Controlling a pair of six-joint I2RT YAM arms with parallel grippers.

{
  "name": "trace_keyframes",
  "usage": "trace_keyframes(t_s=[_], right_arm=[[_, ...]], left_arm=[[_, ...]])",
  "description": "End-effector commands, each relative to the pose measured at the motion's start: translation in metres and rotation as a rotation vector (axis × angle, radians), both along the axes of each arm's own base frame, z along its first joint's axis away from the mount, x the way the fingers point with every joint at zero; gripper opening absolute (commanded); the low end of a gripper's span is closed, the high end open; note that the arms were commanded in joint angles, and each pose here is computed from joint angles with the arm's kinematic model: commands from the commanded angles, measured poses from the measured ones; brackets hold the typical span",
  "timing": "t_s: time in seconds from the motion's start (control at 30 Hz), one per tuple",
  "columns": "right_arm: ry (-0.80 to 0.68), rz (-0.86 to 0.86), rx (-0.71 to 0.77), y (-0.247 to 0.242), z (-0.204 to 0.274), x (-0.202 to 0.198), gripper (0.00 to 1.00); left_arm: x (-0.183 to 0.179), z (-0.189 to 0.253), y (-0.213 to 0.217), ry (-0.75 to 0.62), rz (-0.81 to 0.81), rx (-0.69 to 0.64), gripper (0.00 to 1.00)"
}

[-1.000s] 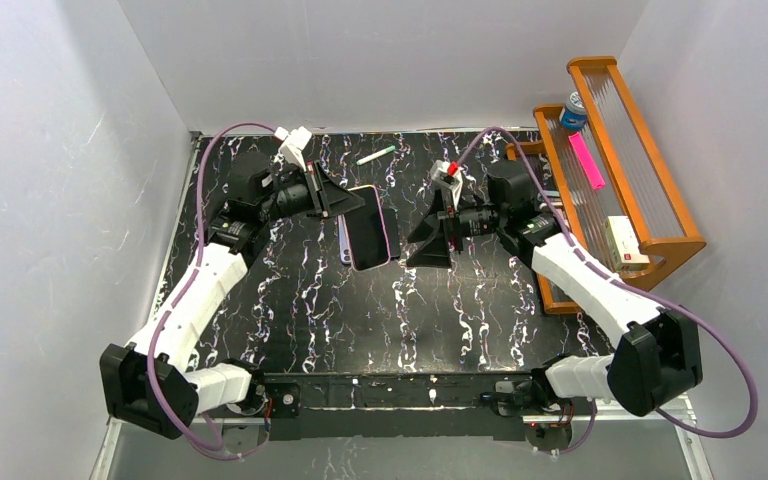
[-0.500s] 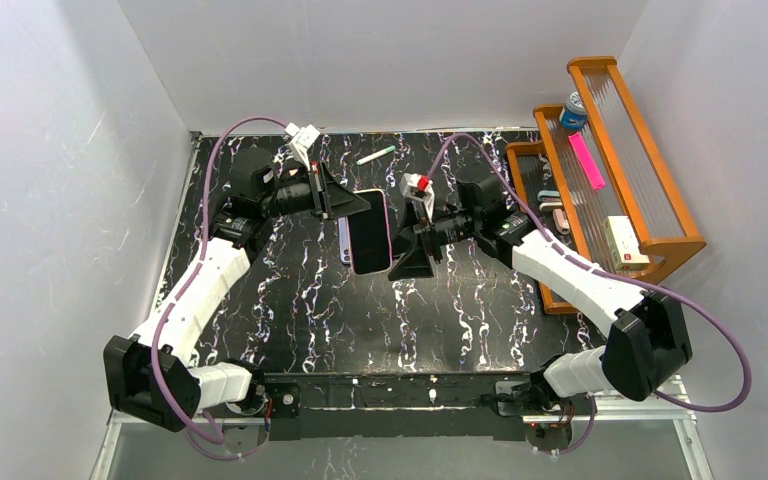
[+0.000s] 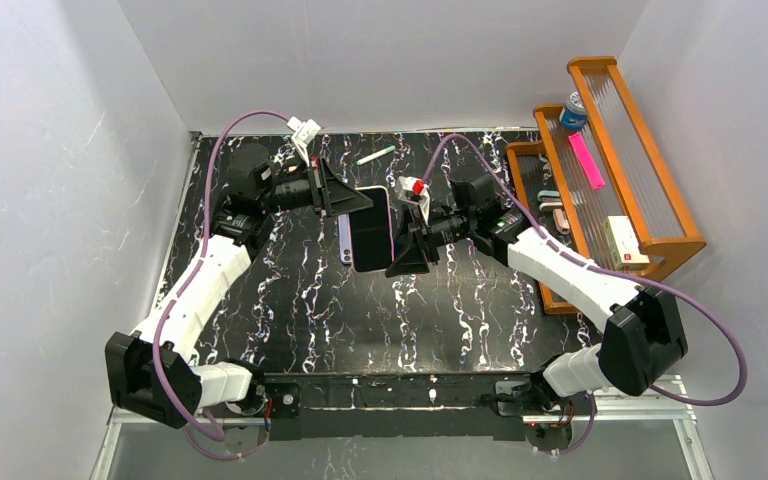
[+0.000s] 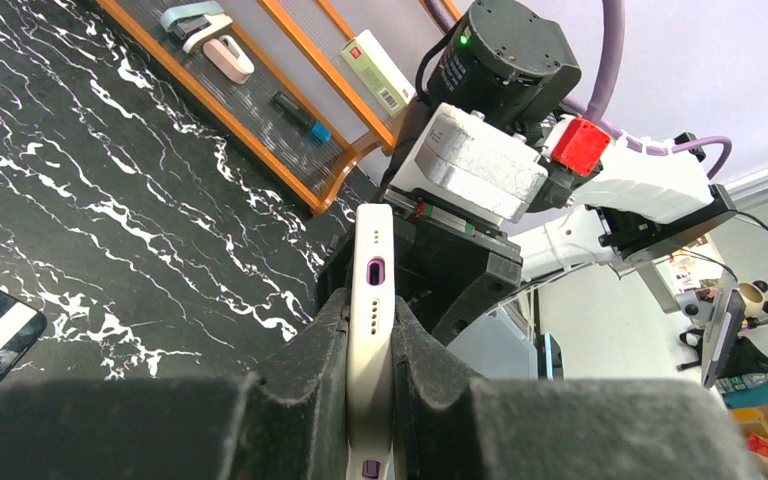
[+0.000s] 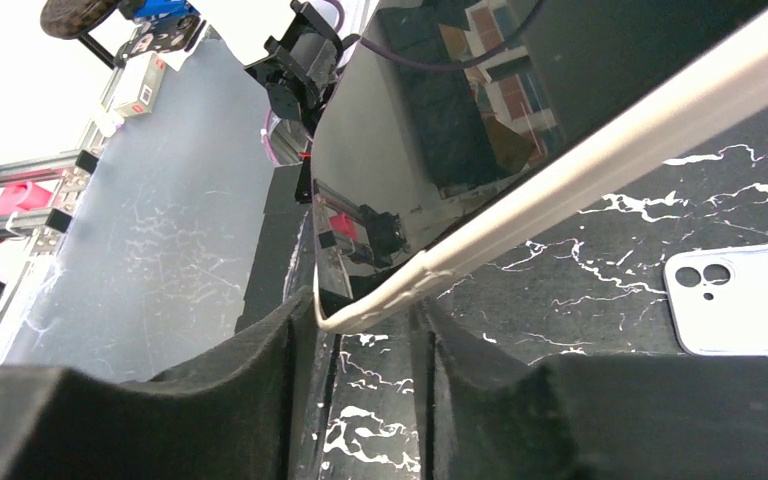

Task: Take the phone out of the phone case
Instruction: Remove the phone case from the phone.

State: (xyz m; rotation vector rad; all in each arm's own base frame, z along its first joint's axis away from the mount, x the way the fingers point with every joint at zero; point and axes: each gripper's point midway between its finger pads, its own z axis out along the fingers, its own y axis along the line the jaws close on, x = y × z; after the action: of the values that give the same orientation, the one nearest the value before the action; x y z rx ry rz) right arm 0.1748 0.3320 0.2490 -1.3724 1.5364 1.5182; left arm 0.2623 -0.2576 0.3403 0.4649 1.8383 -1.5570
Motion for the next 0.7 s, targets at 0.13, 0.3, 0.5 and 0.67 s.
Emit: trace_keyframes(t_s=[0.13,0.3,0.5,0.67], right_arm=[[-0.073,0.044,0.033,0.003,0.018,0.0,0.31],[-0.11,0.063,0.043,0.005,0.019,0.001,0.08],[-0.189,0.062,0.041,0.011,0.02,0.005,0.02],[-0.281,0.059,0.042,0.019,0.022,0.009,0.01]], left_arm=[[-0.014,0.032,-0.001,-0.035,-0.069,-0.052,0.0],[-0.012,0.029,-0.003,0.011,-0.079,-0.054,0.0],[-0.009,0.026,-0.004,0.059,-0.078,-0.057,0.0],[-0.002,0.012,-0.007,0.159,-0.064,-0.042,0.0]])
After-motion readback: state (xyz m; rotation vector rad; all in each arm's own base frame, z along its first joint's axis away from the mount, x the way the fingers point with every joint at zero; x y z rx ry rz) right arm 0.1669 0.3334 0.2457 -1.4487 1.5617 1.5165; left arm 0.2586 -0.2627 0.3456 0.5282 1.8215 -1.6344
